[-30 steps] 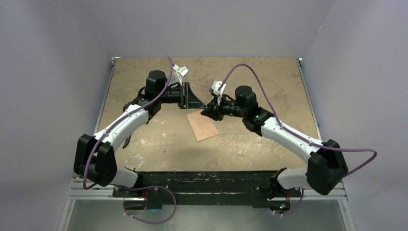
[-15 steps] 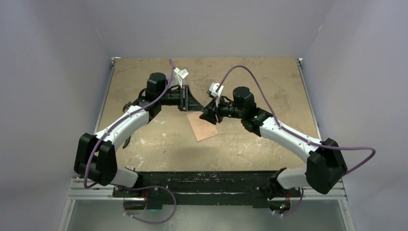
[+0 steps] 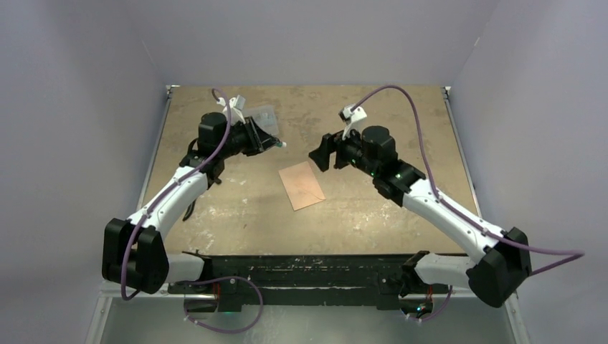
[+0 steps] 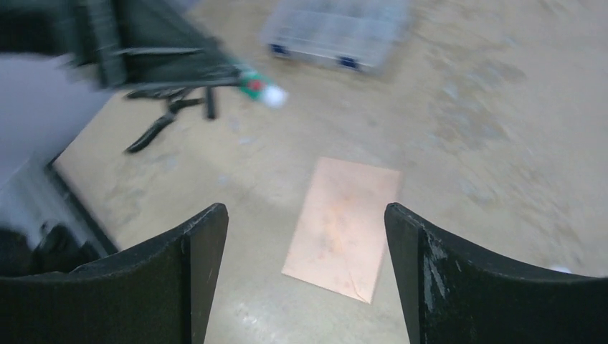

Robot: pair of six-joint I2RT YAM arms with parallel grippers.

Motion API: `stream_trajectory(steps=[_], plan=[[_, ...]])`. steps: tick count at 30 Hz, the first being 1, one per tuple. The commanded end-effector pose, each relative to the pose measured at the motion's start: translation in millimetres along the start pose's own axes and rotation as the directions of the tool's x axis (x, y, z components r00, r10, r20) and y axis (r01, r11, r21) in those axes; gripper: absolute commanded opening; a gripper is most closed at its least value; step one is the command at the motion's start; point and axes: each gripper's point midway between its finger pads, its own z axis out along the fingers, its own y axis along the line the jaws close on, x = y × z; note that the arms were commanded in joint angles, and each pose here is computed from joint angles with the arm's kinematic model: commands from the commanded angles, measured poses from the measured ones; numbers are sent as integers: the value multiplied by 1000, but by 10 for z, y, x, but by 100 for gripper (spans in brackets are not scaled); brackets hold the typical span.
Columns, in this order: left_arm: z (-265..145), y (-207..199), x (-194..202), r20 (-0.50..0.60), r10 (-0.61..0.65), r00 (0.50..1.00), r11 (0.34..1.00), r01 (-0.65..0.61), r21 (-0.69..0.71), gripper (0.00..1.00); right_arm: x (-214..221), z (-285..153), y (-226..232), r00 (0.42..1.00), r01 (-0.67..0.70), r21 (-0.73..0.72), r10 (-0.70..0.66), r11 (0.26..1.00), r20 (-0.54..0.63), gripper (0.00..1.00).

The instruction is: Place the letter into the envelope and seal it

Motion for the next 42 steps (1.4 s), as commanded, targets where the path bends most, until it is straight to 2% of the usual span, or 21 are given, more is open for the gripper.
stream_trajectory(steps=[1, 3, 4, 6, 12, 16, 21, 27, 34, 37, 40, 42], plan=[[-48, -2, -177, 108, 38, 993, 999, -36, -23, 0, 597, -16, -1137, 956, -159, 586, 272, 794, -110, 81], [-49, 7, -156, 105, 32, 994, 999, -30, -22, 0, 860, -114, -1513, 931, -150, 739, 346, 656, -119, 82], [-51, -1, -142, 102, 27, 994, 1000, -26, -15, 0, 966, -150, -1655, 918, -150, 779, 379, 610, -120, 82], [-46, -14, -104, 91, 16, 996, 1000, -17, 1, 0, 1125, -162, -1818, 911, -139, 810, 394, 569, -120, 83], [-18, 18, 4, 55, -8, 998, 1000, 7, 13, 0, 1431, -26, -2009, 893, -126, 813, 421, 568, -155, 79], [-3, 11, 15, 50, -12, 999, 1000, 11, 24, 0, 1584, 32, -2181, 879, -123, 834, 448, 538, -160, 73], [19, 5, 19, 45, -17, 999, 999, 15, 33, 0, 1619, 85, -2391, 884, -114, 856, 445, 505, -145, 69], [48, 39, 61, 33, -23, 999, 999, 22, 34, 0, 1621, 180, -2546, 890, -108, 851, 431, 514, -148, 65], [71, 53, 121, 12, -42, 999, 998, 41, 44, 0, 1628, 213, -2617, 884, -101, 852, 439, 514, -160, 41], [69, 42, 133, 7, -45, 999, 998, 45, 51, 0, 1577, 198, -2611, 888, -105, 851, 434, 515, -153, 26], [69, 17, 139, 2, -47, 999, 997, 46, 66, 0, 1514, 193, -2589, 893, -118, 844, 427, 524, -140, 7], [66, -19, 136, 3, -45, 999, 995, 44, 87, 0, 1418, 214, -2534, 900, -145, 824, 419, 548, -121, 0]])
